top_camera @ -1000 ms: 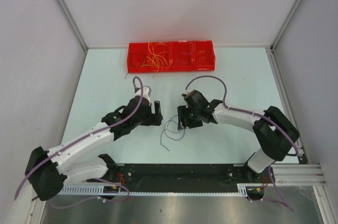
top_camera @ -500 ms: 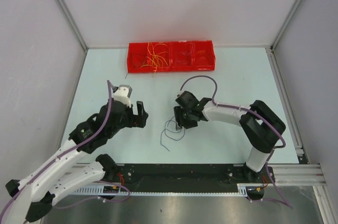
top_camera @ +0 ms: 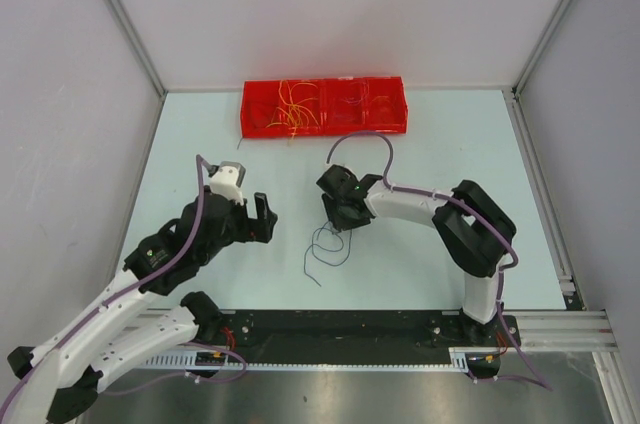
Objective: Untangle the cables
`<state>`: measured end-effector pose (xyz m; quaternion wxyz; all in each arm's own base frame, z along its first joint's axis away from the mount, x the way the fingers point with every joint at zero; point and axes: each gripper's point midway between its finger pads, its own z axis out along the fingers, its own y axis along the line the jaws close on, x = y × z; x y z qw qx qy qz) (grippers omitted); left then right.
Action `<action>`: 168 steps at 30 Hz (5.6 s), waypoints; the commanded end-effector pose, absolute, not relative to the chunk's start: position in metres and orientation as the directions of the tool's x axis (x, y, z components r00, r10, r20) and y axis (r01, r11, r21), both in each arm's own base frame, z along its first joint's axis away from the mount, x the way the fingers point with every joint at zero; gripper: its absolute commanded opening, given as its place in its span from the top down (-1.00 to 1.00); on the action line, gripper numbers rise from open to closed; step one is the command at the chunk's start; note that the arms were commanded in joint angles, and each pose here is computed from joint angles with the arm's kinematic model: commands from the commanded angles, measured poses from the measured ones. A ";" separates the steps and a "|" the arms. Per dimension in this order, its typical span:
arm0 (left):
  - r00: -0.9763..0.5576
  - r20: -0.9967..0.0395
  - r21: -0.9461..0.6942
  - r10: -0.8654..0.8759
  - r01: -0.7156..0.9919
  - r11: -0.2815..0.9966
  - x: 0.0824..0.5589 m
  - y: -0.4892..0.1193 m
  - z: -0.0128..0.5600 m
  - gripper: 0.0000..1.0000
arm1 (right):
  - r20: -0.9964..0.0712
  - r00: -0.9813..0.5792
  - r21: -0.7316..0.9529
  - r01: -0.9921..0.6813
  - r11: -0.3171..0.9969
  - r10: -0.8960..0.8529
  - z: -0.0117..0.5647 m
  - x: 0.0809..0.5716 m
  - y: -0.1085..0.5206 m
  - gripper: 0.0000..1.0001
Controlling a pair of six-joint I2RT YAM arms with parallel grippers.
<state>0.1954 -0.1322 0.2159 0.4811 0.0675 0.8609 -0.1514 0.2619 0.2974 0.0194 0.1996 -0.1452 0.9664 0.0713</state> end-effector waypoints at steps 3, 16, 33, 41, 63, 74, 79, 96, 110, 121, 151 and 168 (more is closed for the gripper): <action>-0.515 -0.857 -0.172 -0.012 0.264 0.949 0.198 -0.130 0.215 -0.90 | -0.361 -0.855 -0.023 -0.391 0.920 -0.372 -0.001 0.255 0.293 -0.11; -0.527 -0.850 -0.162 -0.004 0.254 0.954 0.200 -0.130 0.211 -0.90 | -0.411 -0.821 0.066 -0.461 0.885 -0.397 0.015 0.249 0.327 -0.08; -0.527 -0.850 -0.159 -0.007 0.243 0.957 0.202 -0.128 0.210 -0.90 | -0.464 -0.791 0.196 -0.530 0.825 -0.398 0.043 0.241 0.357 -0.16; -0.529 -0.849 -0.159 -0.007 0.243 0.957 0.202 -0.129 0.210 -0.90 | -0.476 -0.766 0.165 -0.560 0.812 -0.432 0.040 0.235 0.362 -0.29; -0.531 -0.847 -0.158 -0.005 0.244 0.957 0.201 -0.129 0.209 -0.90 | -0.520 -0.731 0.057 -0.547 0.835 -0.443 0.023 0.251 0.381 0.34; -0.530 -0.848 -0.157 -0.008 0.238 0.958 0.202 -0.128 0.210 -0.90 | -0.578 -0.692 0.031 -0.549 0.835 -0.434 0.041 0.264 0.384 1.00; -0.525 -0.851 -0.163 -0.013 0.241 0.957 0.201 -0.128 0.211 -0.90 | -0.675 -0.621 0.034 -0.565 0.824 -0.398 0.088 0.275 0.389 1.00; -0.456 -0.883 -0.306 -0.107 0.389 0.869 0.213 -0.174 0.249 -0.82 | -0.906 -0.342 0.120 -0.773 0.623 -0.251 0.234 0.248 0.366 1.00; -0.356 -0.927 -0.309 -0.118 0.547 0.778 0.227 -0.211 0.293 -0.51 | -0.972 -0.197 0.124 -0.896 0.426 -0.131 0.300 0.201 0.361 1.00; -0.387 -0.914 -0.349 -0.122 0.597 0.722 0.217 -0.222 0.288 0.99 | -0.978 -0.184 0.125 -0.897 0.424 -0.101 0.304 0.200 0.363 1.00; -0.202 -0.901 -0.391 -0.384 -0.006 0.920 0.450 -0.096 0.373 0.99 | -0.879 -0.476 0.286 -0.529 0.799 -0.001 0.240 0.238 0.304 -0.25; -0.218 -0.826 -0.534 -0.520 0.006 0.846 0.618 -0.076 0.308 1.00 | -0.850 -0.527 0.362 -0.556 0.748 0.020 0.239 0.216 0.301 -0.25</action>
